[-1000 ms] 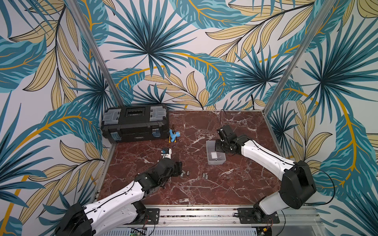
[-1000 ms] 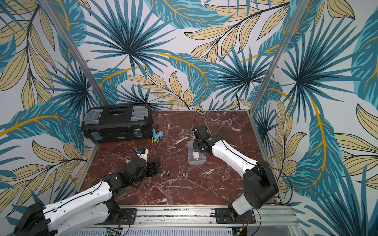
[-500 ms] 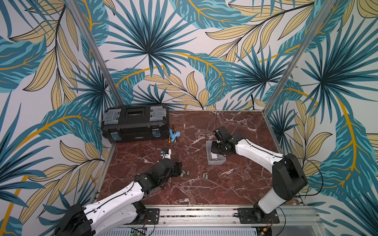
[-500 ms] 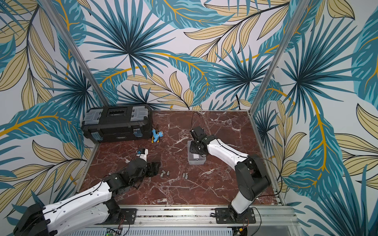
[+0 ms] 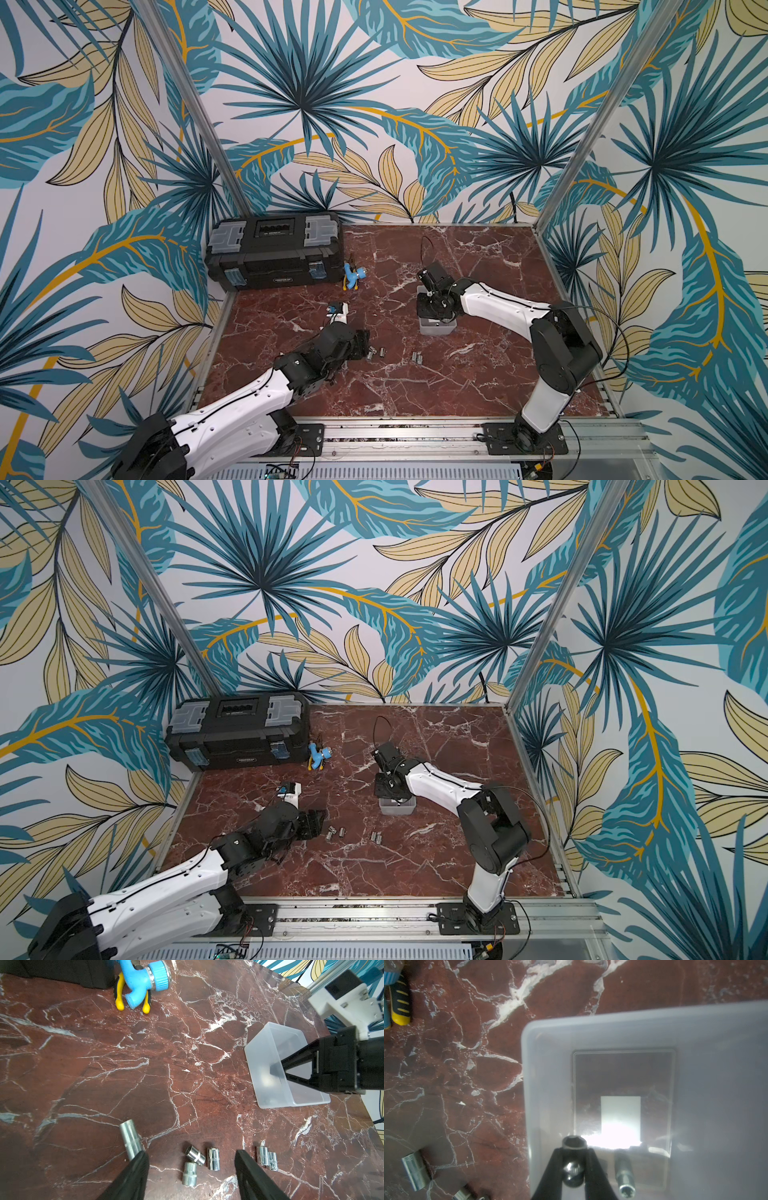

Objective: Put the socket on the desktop into the storage box
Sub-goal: Place the socket head in the storage box.

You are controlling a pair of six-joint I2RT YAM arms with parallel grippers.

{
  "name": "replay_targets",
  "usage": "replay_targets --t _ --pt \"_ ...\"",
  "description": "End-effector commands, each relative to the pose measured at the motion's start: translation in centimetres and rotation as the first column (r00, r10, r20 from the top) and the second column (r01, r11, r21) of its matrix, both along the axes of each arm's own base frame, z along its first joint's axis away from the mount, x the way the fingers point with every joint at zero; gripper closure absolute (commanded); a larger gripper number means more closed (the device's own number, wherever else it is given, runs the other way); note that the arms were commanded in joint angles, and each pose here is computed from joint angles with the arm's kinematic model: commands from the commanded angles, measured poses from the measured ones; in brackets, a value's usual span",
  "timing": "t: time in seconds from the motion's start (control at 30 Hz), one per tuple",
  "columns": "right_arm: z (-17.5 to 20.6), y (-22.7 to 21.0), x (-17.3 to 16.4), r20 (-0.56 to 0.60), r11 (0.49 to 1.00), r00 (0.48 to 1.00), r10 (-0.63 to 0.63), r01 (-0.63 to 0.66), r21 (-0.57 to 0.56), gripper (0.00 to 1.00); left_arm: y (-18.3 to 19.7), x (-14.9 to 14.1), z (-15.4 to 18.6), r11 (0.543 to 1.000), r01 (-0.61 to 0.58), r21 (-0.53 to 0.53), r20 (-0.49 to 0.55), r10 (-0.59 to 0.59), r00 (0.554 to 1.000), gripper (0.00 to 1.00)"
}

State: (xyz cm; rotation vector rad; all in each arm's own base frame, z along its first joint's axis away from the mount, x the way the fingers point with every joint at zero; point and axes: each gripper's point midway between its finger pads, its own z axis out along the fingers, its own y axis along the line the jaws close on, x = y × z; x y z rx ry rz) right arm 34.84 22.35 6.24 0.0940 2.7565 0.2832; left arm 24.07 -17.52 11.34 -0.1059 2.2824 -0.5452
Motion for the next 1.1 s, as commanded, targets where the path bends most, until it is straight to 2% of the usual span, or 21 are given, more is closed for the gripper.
replay_targets --t 0.0,0.57,0.83,0.9,1.0,1.03,1.07 --pt "-0.1 1.2 0.2 0.000 1.000 1.000 0.017 -0.017 0.015 1.00 0.1 0.2 -0.1 1.000 -0.006 -0.003 0.010 0.006 1.000 0.30" --pt "0.4 3.6 0.1 0.007 0.994 0.995 0.103 -0.103 0.034 1.00 0.1 0.3 -0.1 1.000 -0.007 0.001 0.009 0.007 1.000 0.30" --pt "3.1 0.4 1.1 0.092 0.994 0.995 0.037 -0.028 -0.102 0.98 0.5 0.0 -0.3 1.000 -0.009 0.008 0.007 0.009 1.000 0.30" --pt "3.5 -0.2 1.2 0.100 0.992 0.995 0.025 -0.012 -0.128 0.84 0.5 0.0 -0.3 1.000 -0.012 0.007 0.009 0.012 1.000 0.30" --pt "4.0 -0.4 1.3 0.112 0.991 0.993 0.027 -0.012 -0.134 0.52 0.7 -0.1 -0.4 1.000 -0.014 0.009 0.010 0.014 1.000 0.29" --pt "4.2 -0.4 1.2 0.113 0.991 0.993 0.031 -0.016 -0.130 0.45 0.7 -0.1 -0.5 1.000 -0.017 0.014 0.006 0.016 1.000 0.29" --pt "4.6 -0.3 1.1 0.116 0.992 0.993 0.033 -0.019 -0.121 0.43 0.8 -0.1 -0.5 1.000 -0.019 0.018 0.006 0.019 1.000 0.29"
